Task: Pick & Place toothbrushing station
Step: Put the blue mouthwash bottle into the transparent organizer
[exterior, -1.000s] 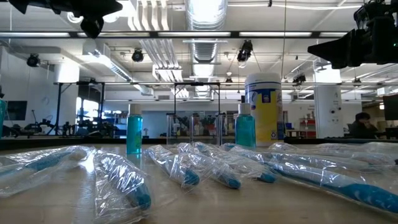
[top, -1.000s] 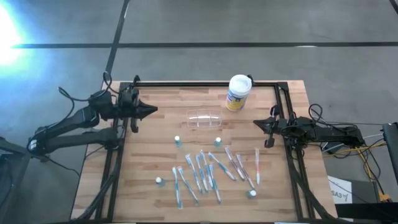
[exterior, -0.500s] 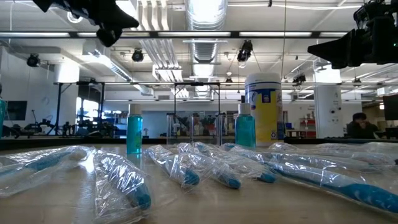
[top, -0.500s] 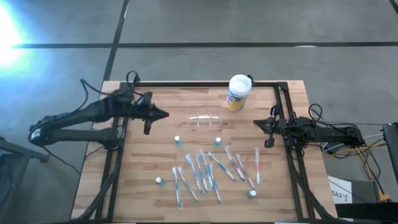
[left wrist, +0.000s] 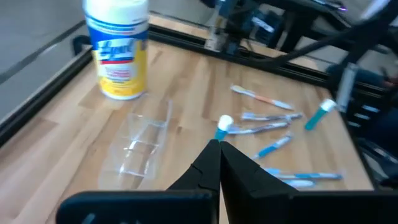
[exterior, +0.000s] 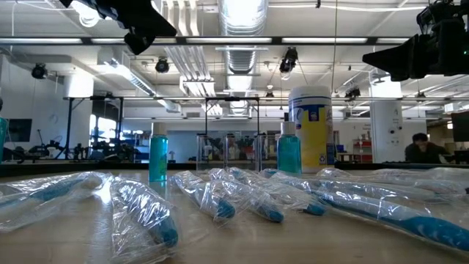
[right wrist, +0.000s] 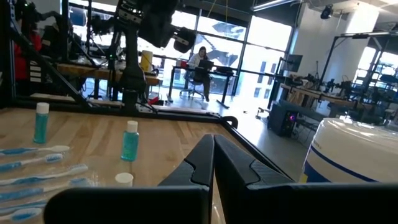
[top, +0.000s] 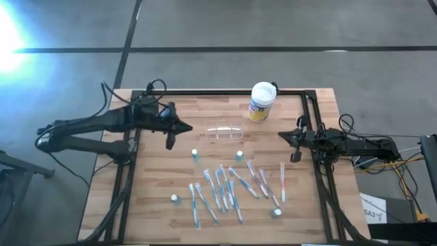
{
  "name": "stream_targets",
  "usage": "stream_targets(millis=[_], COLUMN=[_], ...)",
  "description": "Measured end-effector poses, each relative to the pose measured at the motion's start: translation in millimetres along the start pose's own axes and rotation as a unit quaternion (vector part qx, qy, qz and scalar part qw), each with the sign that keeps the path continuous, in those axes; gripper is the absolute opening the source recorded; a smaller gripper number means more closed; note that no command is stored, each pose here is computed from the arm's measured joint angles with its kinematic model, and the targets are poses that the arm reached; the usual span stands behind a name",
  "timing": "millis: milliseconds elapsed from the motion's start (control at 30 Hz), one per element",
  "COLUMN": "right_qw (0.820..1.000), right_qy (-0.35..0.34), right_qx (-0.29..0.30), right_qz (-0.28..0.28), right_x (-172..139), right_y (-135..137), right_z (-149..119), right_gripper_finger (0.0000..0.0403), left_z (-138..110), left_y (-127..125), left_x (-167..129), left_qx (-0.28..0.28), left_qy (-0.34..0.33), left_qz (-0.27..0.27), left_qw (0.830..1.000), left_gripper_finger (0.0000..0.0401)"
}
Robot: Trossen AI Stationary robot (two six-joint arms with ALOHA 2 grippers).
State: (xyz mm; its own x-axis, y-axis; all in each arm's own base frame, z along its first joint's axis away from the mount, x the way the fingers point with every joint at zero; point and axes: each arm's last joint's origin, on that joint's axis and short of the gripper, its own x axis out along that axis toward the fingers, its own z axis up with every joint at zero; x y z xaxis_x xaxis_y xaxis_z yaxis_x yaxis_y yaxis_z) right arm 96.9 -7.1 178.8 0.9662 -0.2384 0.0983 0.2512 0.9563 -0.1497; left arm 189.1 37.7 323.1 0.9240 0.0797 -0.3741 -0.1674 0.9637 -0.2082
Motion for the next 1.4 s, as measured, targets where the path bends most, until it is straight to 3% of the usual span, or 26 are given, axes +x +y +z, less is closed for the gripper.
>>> stream_targets(millis=[267,767,1067,1400], right_qw=[1.0,1.0,1.0,1.0], right_qy=[0.0,-0.001,-0.001,-0.001], right_qx=[0.007,0.007,0.009,0.009], right_qz=[0.0,0.0,0.0,0.0], right_x=[0,0,0,0], right_y=[0,0,0,0], right_z=[0,0,0,0], right_gripper_finger=[0.0008,0.0008,0.0008,0.0008], left_z=[4,12,9,6], left_y=[-7,-29,-42,-48], left_x=[14,47,67,86], left_qx=[-0.009,-0.012,0.001,-0.009], left_qy=[0.043,0.151,0.253,0.319], left_qz=[0.053,0.044,0.073,0.106], left_qw=[0.998,0.987,0.965,0.942], left_gripper_finger=[0.0006,0.0009,0.0006,0.0007])
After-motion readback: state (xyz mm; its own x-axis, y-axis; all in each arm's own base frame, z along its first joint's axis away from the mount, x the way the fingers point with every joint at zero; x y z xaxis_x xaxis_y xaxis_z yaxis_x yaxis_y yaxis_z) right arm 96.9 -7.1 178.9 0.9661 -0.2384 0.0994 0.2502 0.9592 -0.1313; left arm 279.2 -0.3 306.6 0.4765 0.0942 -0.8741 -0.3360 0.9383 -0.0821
